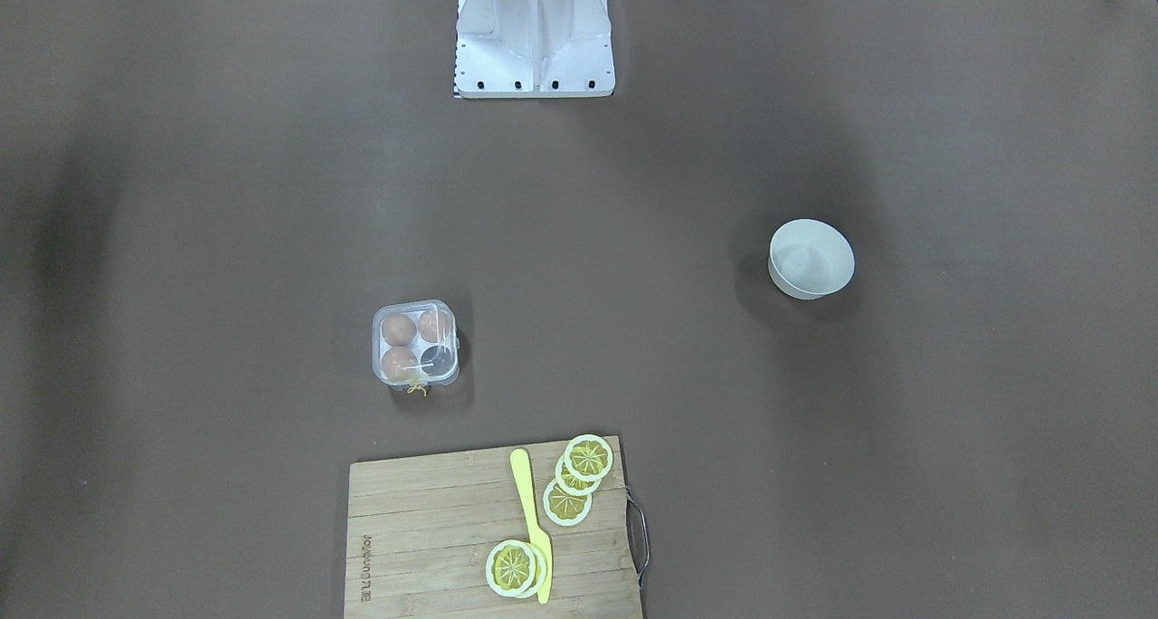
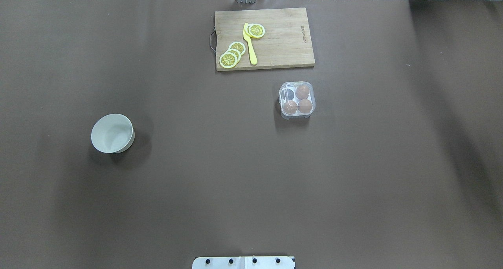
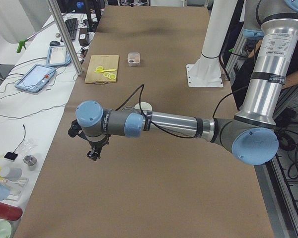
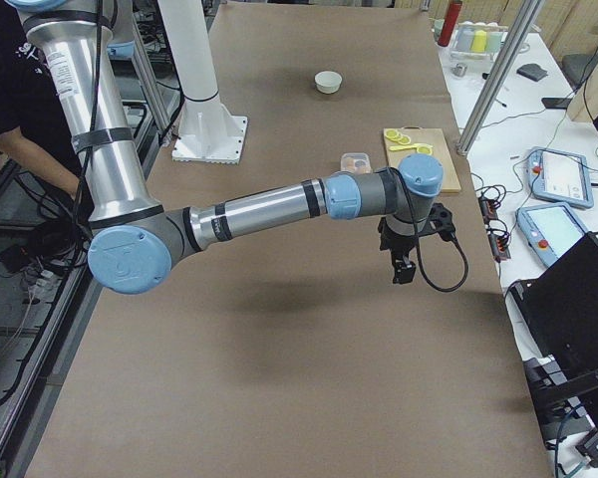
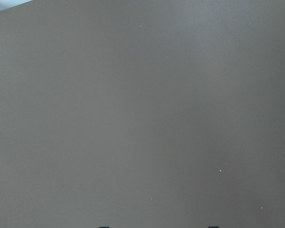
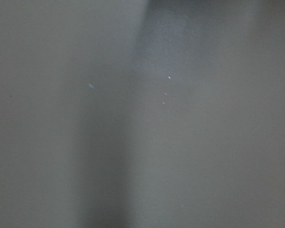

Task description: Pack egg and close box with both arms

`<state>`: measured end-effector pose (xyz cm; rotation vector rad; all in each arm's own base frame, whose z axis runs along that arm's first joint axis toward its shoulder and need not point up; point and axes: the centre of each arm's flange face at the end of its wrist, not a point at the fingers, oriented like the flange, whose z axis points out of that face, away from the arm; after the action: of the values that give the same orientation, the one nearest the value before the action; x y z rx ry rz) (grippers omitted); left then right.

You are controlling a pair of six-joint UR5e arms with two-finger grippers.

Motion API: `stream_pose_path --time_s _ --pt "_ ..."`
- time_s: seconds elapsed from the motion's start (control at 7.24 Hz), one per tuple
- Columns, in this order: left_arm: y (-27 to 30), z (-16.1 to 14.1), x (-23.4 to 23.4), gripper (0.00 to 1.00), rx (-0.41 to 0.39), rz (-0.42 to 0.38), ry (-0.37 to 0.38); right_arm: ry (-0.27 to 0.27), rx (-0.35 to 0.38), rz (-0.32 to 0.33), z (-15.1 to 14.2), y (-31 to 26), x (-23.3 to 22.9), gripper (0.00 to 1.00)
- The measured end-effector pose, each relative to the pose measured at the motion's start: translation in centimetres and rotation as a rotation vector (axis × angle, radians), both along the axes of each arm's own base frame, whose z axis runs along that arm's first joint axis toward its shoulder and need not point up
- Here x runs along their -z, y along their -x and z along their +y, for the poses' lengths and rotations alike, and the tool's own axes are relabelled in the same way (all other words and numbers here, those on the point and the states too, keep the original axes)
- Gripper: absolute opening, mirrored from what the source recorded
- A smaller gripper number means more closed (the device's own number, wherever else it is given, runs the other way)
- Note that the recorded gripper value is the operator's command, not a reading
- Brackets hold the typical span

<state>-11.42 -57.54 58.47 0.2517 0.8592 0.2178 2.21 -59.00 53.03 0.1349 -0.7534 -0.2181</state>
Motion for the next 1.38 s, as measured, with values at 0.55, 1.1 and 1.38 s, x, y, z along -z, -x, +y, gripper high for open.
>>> stream_pose_path --time_s 0.55,1.1,1.38 --pt "4.3 -0.4 -4.8 0.78 -0.008 -0.051 0.056 0.089 -0.092 -0.038 4.4 -6.9 -5.7 1.00" --pt "4.8 -2.7 -6.2 0.85 0.080 -0.055 0.192 0.125 -0.146 -0.067 7.3 -9.7 -8.0 1.00" --pt "4.8 -2.8 -5.9 0.86 0.117 -0.046 0.224 0.105 -0.136 -0.050 7.3 -10.0 -7.9 1.00"
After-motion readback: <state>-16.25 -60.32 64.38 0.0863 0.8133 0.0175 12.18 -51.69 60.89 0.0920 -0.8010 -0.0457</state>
